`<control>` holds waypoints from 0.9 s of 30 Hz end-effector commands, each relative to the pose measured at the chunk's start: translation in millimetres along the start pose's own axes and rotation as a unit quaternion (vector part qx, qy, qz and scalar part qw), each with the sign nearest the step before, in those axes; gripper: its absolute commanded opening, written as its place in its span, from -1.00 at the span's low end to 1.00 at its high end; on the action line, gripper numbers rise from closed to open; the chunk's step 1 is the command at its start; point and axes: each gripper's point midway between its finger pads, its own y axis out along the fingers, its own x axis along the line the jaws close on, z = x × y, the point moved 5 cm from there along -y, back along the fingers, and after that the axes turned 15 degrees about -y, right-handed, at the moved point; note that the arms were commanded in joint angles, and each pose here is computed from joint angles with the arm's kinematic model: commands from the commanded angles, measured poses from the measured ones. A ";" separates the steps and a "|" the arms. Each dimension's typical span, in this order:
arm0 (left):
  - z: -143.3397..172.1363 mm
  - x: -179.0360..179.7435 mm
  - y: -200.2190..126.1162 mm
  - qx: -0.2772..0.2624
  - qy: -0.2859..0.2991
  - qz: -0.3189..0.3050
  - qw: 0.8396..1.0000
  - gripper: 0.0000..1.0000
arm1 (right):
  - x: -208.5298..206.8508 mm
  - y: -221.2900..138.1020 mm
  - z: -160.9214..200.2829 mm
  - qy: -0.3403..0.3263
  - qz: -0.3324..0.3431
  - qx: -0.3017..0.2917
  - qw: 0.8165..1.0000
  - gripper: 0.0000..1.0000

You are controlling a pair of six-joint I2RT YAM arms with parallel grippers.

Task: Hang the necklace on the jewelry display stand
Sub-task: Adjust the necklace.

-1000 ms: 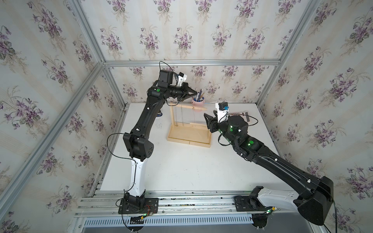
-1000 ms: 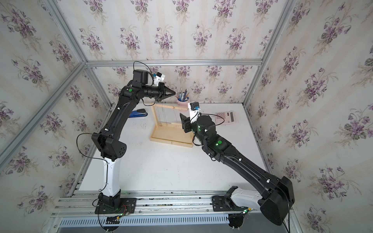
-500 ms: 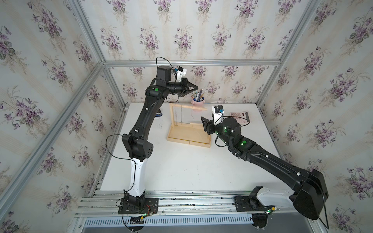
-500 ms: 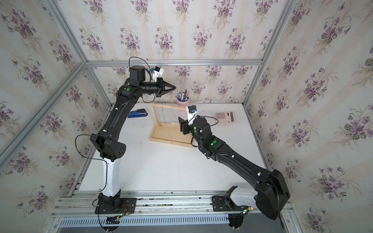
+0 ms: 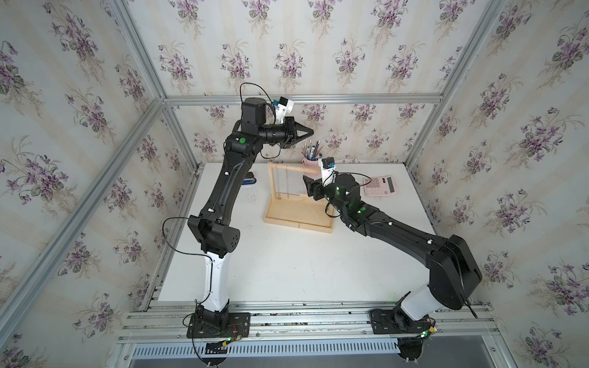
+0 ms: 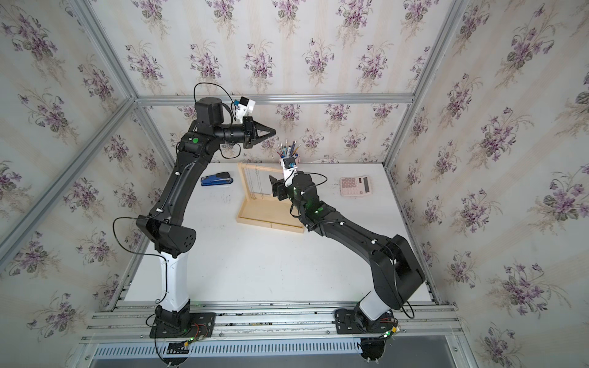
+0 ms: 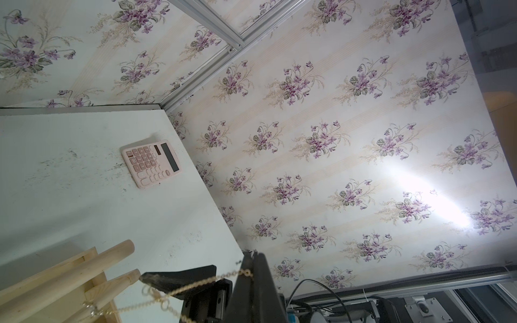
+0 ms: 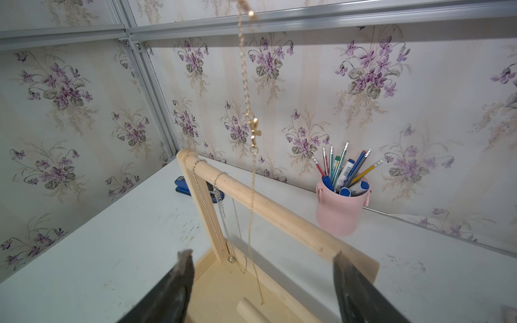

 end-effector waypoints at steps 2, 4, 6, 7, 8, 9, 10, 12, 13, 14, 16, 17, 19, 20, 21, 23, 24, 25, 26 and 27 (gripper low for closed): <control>1.2 -20.8 -6.5 0.001 0.033 0.029 0.999 -1.00 | -6.8 13.5 -20.5 -0.002 0.002 -0.044 0.999 0.54; 2.8 -23.4 -8.0 0.004 0.036 0.031 0.999 -1.00 | -11.0 22.7 -24.1 -0.002 0.002 -0.048 0.999 0.55; 3.6 -24.5 -9.0 0.005 0.040 0.031 0.999 -1.00 | -14.6 31.9 -27.6 0.001 -0.008 -0.050 0.999 0.53; 3.9 -25.0 -9.4 0.005 0.042 0.032 0.999 -1.00 | -15.9 35.6 -29.2 0.002 -0.012 -0.052 0.999 0.51; 3.5 -24.1 -9.0 0.006 0.041 0.032 0.999 -1.00 | -16.5 38.0 -29.9 0.002 -0.015 -0.053 0.998 0.50; 3.8 -24.6 -9.3 0.006 0.041 0.032 0.999 -1.00 | -16.8 40.3 -31.1 0.001 -0.016 -0.055 0.998 0.48; 3.7 -24.5 -9.2 0.008 0.042 0.034 0.999 -1.00 | -16.5 41.5 -32.3 0.000 -0.018 -0.057 0.998 0.46; 2.9 -25.1 -9.7 0.007 0.044 0.035 0.998 -1.00 | -16.4 42.6 -35.6 -0.002 -0.020 -0.062 0.998 0.33; 2.1 -25.2 -9.8 0.006 0.045 0.037 0.998 -1.00 | -16.5 43.1 -37.2 -0.004 -0.019 -0.065 0.998 0.24; 1.4 -25.2 -10.1 0.007 0.044 0.039 0.998 -1.00 | -17.6 43.4 -39.8 -0.007 -0.016 -0.068 0.998 0.14; 0.5 -26.9 -10.2 0.007 0.045 0.044 0.998 -1.00 | -20.7 47.6 -44.4 -0.017 -0.009 -0.069 0.997 -0.22; 0.2 -27.0 -10.0 0.008 0.044 0.045 0.998 -1.00 | -22.9 49.7 -46.9 -0.020 -0.006 -0.069 0.997 -0.37; 0.3 -27.9 -10.5 0.008 0.047 0.047 0.998 -1.00 | -29.3 55.1 -50.6 -0.024 -0.007 -0.068 0.997 -0.68; 1.0 -29.5 -10.9 0.008 0.048 0.048 0.998 -1.00 | -32.7 57.4 -53.2 -0.025 -0.007 -0.069 0.997 -0.78; 1.5 -30.3 -11.4 0.009 0.050 0.049 0.998 -1.00 | -35.9 60.1 -55.7 -0.027 -0.005 -0.069 0.997 -0.81; 3.0 -33.4 -13.0 0.010 0.054 0.050 0.997 -1.00 | -40.1 64.0 -59.2 -0.035 -0.003 -0.069 0.997 -0.82; 3.1 -34.5 -14.0 0.010 0.056 0.051 0.997 -1.00 | -44.4 65.2 -63.4 -0.040 0.005 -0.072 0.997 -0.81; 3.9 -36.2 -14.6 0.010 0.059 0.052 0.997 -1.00 | -45.9 66.1 -66.9 -0.047 0.010 -0.075 0.996 -0.80; 4.5 -37.6 -15.2 0.010 0.061 0.053 0.997 -1.00 | -48.5 66.8 -70.4 -0.053 0.015 -0.078 0.995 -0.77; 5.1 -39.4 -16.1 0.009 0.064 0.054 0.996 -1.00 | -50.9 67.9 -74.1 -0.056 0.017 -0.081 0.995 -0.75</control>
